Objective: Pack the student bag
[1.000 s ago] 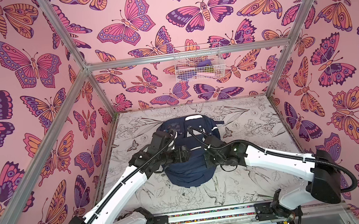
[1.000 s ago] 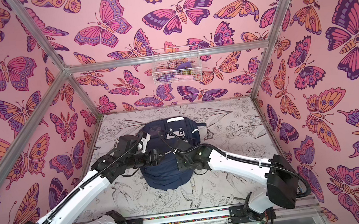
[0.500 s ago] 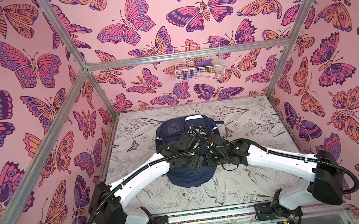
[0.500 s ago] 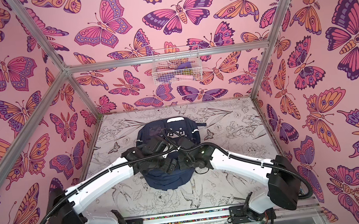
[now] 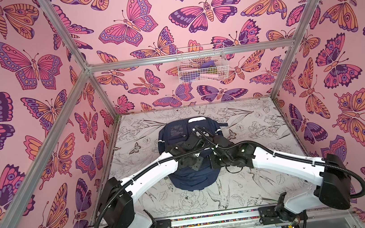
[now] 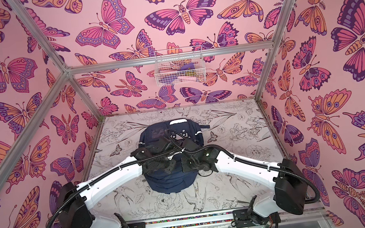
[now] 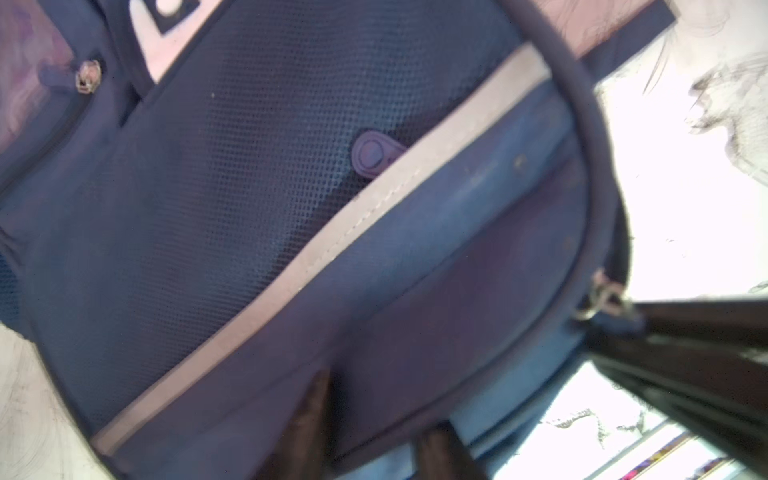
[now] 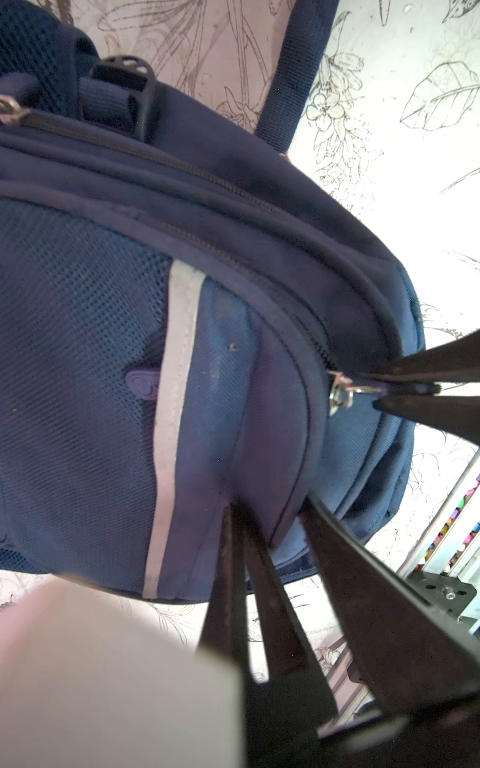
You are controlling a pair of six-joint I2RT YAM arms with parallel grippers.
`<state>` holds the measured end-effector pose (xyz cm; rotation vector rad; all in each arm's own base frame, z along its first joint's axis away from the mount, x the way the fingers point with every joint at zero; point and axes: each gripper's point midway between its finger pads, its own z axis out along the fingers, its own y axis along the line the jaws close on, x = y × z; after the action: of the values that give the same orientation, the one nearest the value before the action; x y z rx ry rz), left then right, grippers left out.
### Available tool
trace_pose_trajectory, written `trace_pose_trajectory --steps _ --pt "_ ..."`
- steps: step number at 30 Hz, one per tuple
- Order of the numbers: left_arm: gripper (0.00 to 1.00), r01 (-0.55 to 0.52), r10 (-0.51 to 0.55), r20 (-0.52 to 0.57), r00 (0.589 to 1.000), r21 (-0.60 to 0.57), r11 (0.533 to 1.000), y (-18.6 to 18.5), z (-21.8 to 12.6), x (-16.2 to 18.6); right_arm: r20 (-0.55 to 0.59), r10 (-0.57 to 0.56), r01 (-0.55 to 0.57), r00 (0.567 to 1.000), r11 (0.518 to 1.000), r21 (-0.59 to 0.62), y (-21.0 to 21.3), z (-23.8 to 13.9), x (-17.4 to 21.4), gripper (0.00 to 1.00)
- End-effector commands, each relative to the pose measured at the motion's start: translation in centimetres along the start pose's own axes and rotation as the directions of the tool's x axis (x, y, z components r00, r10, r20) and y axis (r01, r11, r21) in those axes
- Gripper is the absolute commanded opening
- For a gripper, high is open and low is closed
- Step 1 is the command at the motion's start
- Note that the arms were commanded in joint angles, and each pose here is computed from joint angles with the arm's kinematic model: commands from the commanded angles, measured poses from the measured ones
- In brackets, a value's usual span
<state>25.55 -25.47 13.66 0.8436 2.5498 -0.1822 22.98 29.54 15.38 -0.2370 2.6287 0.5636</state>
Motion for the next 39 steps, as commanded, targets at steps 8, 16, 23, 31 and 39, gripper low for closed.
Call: trace_pose_trajectory --steps 8,16,23,31,39 --pt "0.0 -0.004 0.012 0.085 0.996 -0.093 0.996 1.7 -1.5 -0.3 0.08 0.037 -0.04 0.996 0.999 0.031 -2.0 -2.5 -1.9 0.0" --pt "0.0 -0.009 0.019 0.094 0.995 -0.113 0.994 2.3 -1.9 0.4 0.084 0.048 -0.062 0.995 0.983 0.172 -7.2 -4.0 -2.5 0.0" --pt "0.0 -0.045 0.054 0.102 0.993 -0.091 0.995 1.9 -2.4 0.5 0.078 0.063 -0.079 0.995 0.97 0.229 -10.9 -3.8 -4.8 0.0" --pt "0.0 -0.149 0.147 0.119 0.982 0.008 0.989 -0.3 -3.2 1.4 0.051 0.062 -0.071 0.997 0.972 0.225 -11.9 -1.6 -9.5 0.0" --pt "0.0 -0.202 0.199 0.115 0.973 0.012 0.979 -1.0 -3.2 2.1 0.025 0.149 -0.149 0.989 0.943 0.297 -15.2 1.5 -12.7 0.0"
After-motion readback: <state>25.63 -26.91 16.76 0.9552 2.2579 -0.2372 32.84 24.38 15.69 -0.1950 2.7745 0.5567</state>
